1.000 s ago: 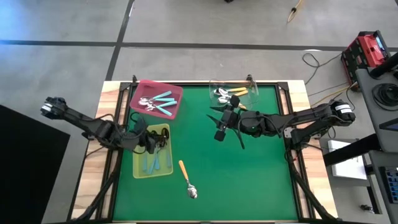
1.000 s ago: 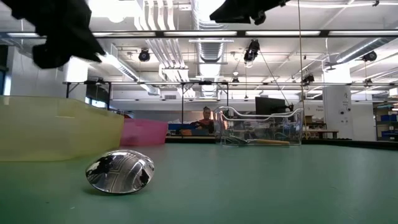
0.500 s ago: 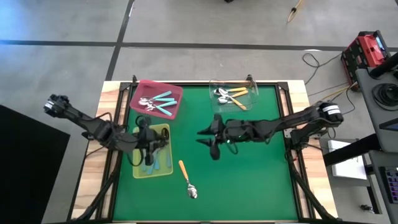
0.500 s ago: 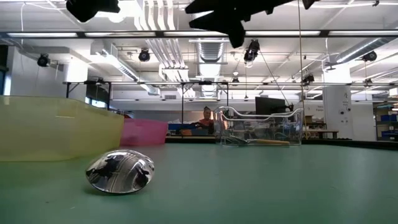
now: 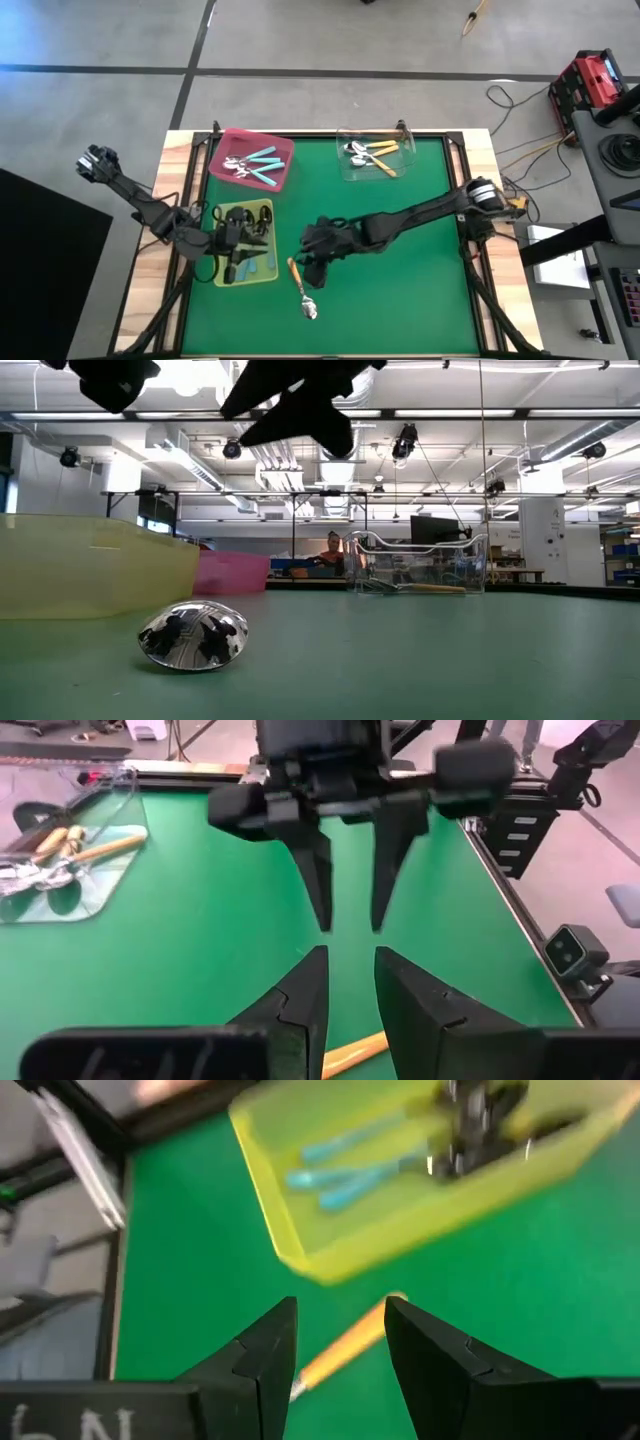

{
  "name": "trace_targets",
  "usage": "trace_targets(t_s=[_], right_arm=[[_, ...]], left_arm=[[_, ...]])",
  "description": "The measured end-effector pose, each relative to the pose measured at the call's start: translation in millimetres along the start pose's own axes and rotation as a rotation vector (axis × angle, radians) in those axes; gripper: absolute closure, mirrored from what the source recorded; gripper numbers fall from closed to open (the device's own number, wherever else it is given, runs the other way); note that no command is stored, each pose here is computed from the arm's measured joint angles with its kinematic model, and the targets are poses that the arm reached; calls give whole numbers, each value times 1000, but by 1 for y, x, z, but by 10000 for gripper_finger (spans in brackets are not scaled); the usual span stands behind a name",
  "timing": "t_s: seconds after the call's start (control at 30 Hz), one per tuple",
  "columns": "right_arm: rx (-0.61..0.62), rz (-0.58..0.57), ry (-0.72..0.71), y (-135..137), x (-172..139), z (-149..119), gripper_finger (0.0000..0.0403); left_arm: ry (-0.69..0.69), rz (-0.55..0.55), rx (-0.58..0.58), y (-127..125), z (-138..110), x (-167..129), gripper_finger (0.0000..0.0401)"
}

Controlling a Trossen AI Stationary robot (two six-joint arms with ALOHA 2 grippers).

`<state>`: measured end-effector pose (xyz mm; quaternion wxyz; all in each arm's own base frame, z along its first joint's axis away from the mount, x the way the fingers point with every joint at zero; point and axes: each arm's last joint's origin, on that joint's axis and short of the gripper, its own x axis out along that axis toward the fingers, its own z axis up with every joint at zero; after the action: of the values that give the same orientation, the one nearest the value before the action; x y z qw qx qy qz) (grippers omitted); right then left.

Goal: Sort silverware by color (type)
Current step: Put the yellow spoon into the transparent bin

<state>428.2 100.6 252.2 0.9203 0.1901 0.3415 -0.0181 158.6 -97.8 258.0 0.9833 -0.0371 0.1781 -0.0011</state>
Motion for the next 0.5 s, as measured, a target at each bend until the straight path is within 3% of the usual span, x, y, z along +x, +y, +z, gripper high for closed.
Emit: trace_targets(t_s=[0.3,0.5], right_arm=[[174,-125,244,27,38,-14,259],[198,-175,330,49,59,-23,259]], left_arm=[[1,-67,-27,-7,-15,-4,333],[-40,-136,-30,-18,-23,-5,333]])
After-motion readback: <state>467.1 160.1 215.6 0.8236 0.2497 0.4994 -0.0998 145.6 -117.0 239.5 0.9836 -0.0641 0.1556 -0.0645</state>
